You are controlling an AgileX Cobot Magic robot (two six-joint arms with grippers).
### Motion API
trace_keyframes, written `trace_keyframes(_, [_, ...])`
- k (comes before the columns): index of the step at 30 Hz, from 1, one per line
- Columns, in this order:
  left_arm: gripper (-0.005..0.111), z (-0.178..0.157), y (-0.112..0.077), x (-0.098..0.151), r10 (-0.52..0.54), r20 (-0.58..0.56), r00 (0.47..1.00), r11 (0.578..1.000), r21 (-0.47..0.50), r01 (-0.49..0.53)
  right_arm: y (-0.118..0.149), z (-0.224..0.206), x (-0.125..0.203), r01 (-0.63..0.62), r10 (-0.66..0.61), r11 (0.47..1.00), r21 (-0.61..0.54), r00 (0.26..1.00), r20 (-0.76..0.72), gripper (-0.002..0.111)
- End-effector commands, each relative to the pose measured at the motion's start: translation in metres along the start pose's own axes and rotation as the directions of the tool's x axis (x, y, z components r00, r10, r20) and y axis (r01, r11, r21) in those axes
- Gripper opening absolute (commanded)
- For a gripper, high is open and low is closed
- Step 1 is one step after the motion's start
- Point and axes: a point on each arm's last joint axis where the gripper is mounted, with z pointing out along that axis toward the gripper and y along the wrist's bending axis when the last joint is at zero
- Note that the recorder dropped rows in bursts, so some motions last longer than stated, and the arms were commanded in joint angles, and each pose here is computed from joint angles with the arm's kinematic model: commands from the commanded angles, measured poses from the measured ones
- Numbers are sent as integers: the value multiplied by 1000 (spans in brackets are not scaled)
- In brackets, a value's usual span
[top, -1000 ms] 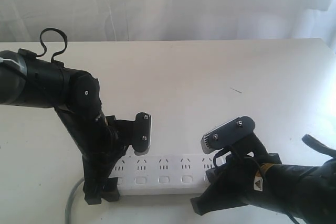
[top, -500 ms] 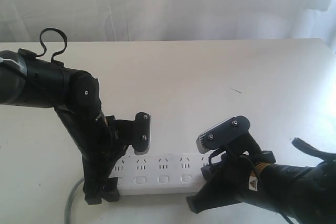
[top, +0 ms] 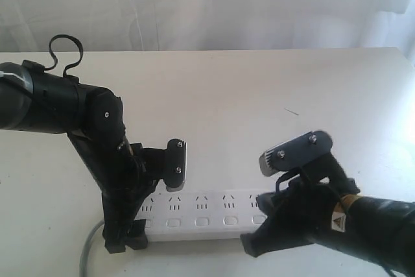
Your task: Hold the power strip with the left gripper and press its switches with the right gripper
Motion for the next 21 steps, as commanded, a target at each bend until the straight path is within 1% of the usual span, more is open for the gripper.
trace_keyframes(1, [5,14,-13,10,-2,-76,997,991,130,12,1,-40,-27,-6,12,1000,-27,972,236,0])
trace_keyframes(2, [9,14,-13,10,-2,-76,997,991,130,12,1,-47,-31,-2,10,1000,-31,962,274,0])
trace_keyframes(4, [27,14,-13,10,-2,-76,997,991,130,12,2,-65,-38,13,1,999,-38,937,350,0])
trace_keyframes(7, [68,14,-12,10,-10,-71,997,993,118,18,2,-84,-43,18,6,999,-51,906,424,0])
trace_keyframes(8, [79,14,-11,9,-17,-69,998,994,111,24,2,-90,-43,20,6,998,-54,899,438,0])
trace_keyframes(9, [87,14,-10,9,-35,-67,997,994,103,41,2,-94,-43,21,7,998,-57,894,447,0])
trace_keyframes(11, [95,14,-9,9,-30,-69,997,994,100,37,2,-101,-43,31,0,998,-59,889,459,0])
trace_keyframes(12, [96,13,-10,9,-28,-70,997,994,100,35,3,-105,-42,45,-14,997,-55,886,463,0])
trace_keyframes(16, [97,9,-8,7,-18,-72,997,995,99,25,3,-112,-40,74,-43,996,-49,886,461,0])
trace_keyframes(21, [97,-21,-3,-4,-34,-33,999,997,62,36,3,-118,-40,97,-66,995,-40,873,483,0])
